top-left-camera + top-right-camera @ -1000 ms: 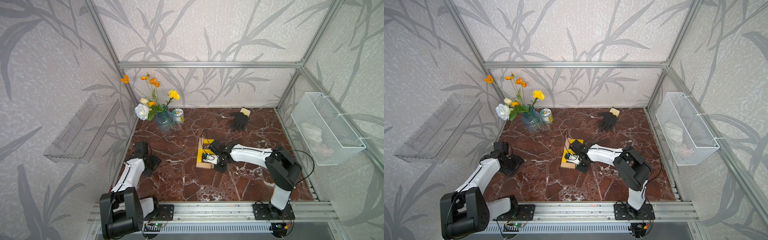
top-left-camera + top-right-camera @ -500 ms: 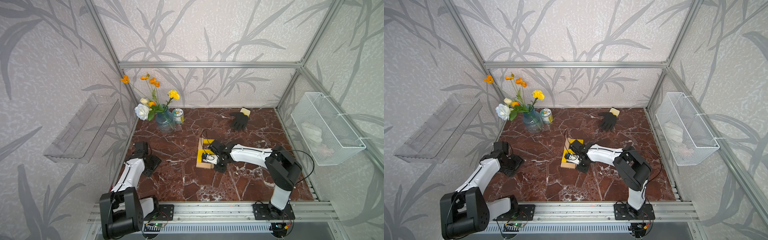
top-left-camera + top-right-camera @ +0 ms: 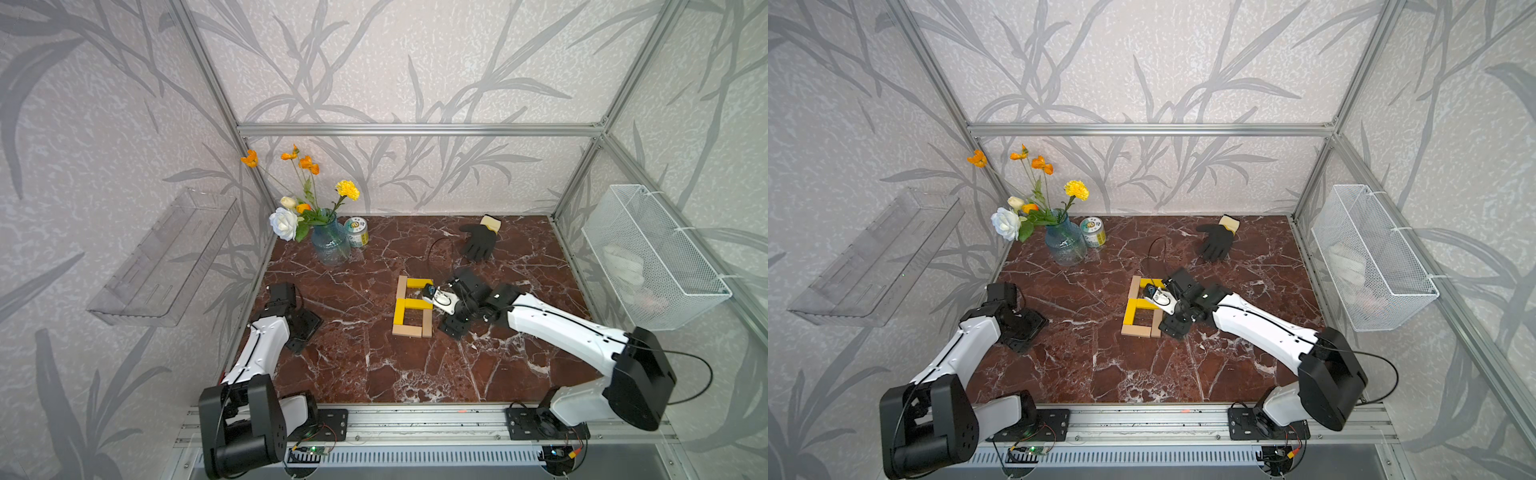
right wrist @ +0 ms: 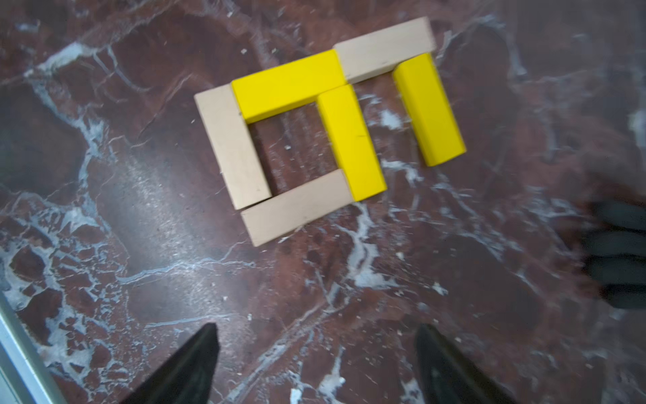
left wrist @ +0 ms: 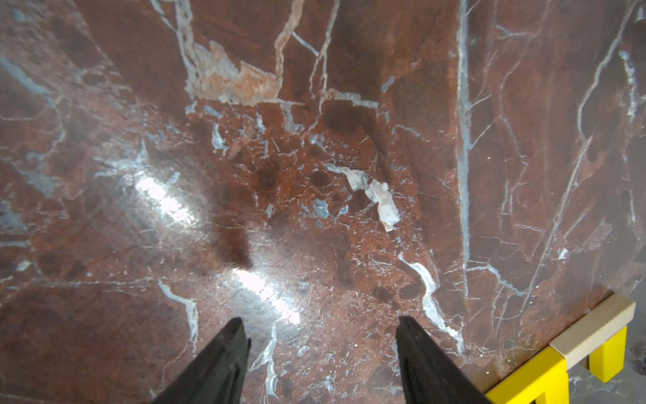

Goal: Assemble the number 6 with building blocks
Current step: Adjust the building block at the center of the board, then reset both arms

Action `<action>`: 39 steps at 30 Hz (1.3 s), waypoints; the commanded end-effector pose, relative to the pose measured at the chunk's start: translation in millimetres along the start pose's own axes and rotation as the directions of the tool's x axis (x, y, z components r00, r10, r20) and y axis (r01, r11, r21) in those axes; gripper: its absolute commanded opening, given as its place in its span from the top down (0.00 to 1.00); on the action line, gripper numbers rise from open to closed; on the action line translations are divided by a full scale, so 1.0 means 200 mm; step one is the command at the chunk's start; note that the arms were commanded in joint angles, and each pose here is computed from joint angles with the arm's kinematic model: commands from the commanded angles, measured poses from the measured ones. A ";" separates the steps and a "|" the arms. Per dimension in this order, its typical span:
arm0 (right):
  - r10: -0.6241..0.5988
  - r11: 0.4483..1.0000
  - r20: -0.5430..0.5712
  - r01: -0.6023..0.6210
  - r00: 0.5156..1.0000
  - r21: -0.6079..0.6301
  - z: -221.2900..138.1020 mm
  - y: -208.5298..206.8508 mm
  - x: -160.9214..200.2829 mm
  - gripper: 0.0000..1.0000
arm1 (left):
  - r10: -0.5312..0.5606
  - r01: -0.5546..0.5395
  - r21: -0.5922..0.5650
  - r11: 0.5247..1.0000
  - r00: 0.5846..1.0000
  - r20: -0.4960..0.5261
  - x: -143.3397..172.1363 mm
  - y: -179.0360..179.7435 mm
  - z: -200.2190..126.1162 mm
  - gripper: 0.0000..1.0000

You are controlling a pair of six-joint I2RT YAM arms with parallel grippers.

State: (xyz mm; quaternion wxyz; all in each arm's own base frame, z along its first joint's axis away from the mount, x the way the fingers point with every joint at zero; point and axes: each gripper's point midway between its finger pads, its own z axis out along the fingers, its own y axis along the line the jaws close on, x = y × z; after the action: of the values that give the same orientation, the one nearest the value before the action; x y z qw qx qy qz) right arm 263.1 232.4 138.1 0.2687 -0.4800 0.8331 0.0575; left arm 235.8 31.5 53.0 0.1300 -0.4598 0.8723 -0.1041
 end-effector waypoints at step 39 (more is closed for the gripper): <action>0.389 0.674 0.360 -0.529 0.848 0.516 0.02 -0.78 0.65 0.01 | 0.437 -0.489 -0.199 0.849 0.439 0.785 -0.37 -0.26 -0.23 0.01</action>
State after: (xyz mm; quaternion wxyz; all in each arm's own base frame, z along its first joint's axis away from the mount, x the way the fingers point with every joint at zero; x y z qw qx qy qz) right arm 325.5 40.2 78.6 0.4396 -0.1082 0.8863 -0.0978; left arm 286.5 57.6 107.9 0.5264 -0.1810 0.8210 0.1272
